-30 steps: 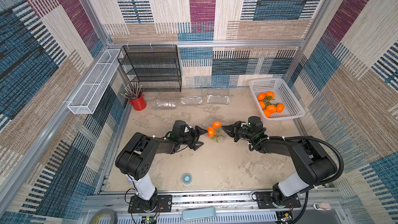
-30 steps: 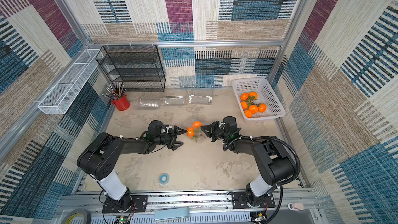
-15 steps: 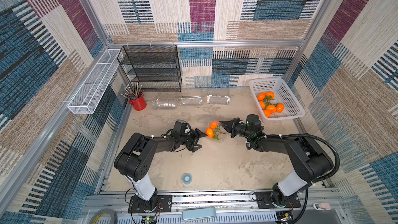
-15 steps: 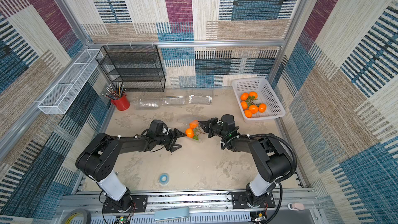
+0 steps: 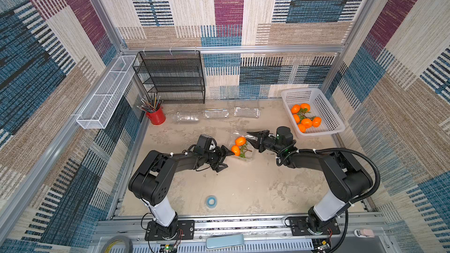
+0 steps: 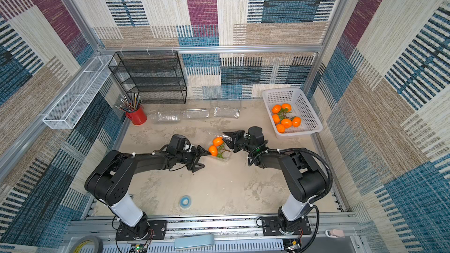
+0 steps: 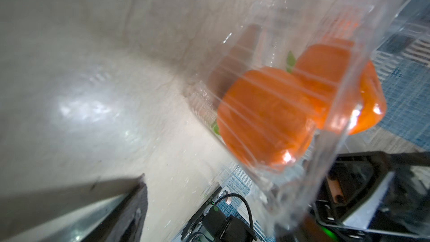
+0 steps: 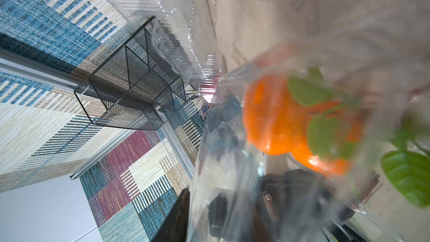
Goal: Take oranges out of containers
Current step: Open the packing box at the center of the board, then pick up the orange from the packing box.
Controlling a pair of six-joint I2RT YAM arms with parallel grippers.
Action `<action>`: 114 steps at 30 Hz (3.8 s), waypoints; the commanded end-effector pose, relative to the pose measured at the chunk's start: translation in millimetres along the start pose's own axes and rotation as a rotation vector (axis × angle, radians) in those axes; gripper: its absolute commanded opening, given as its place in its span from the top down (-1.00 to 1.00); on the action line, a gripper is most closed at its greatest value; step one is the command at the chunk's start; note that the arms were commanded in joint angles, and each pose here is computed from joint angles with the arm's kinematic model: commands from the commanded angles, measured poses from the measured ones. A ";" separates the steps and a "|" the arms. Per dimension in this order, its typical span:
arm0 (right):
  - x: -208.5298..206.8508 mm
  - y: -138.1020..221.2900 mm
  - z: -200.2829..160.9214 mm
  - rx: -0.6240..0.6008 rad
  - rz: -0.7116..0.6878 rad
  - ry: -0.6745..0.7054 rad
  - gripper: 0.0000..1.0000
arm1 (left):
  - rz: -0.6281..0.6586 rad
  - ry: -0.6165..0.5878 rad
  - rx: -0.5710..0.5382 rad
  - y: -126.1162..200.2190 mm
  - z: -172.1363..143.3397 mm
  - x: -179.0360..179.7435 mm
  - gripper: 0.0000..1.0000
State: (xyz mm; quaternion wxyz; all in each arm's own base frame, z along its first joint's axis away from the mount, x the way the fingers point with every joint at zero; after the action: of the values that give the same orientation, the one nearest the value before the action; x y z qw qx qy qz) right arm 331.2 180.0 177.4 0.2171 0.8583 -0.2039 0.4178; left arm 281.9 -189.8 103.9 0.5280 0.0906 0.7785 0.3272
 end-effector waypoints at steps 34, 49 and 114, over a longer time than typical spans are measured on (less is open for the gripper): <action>1.9 27.9 22.0 -0.113 -0.629 0.816 -0.97 | 0.130 -0.401 -0.090 27.2 62.0 -106.9 -1.00; -15.1 1.9 30.2 -0.044 -0.694 0.816 -0.97 | 0.038 -0.281 -0.058 -1.2 14.5 -90.3 -1.00; 3.1 -51.9 -6.3 -0.105 -1.009 1.082 -0.16 | 0.016 -0.179 -0.086 49.2 -22.2 -38.9 -0.98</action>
State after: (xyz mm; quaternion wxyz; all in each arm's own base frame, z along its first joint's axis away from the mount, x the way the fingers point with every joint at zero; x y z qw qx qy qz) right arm 357.2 226.7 165.3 0.4858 0.5164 0.3386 0.6186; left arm 271.6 -181.5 170.0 0.6024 0.1055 0.7068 0.3555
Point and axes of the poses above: each gripper's point midway between its finger pads, its own y axis back along the fingers, its own x axis along the line the jaws close on, z = x × y, the point moved 9 cm from there along y, back along the fingers, and after that the axes turned 2 degrees about -y, right-handed, at the moved point
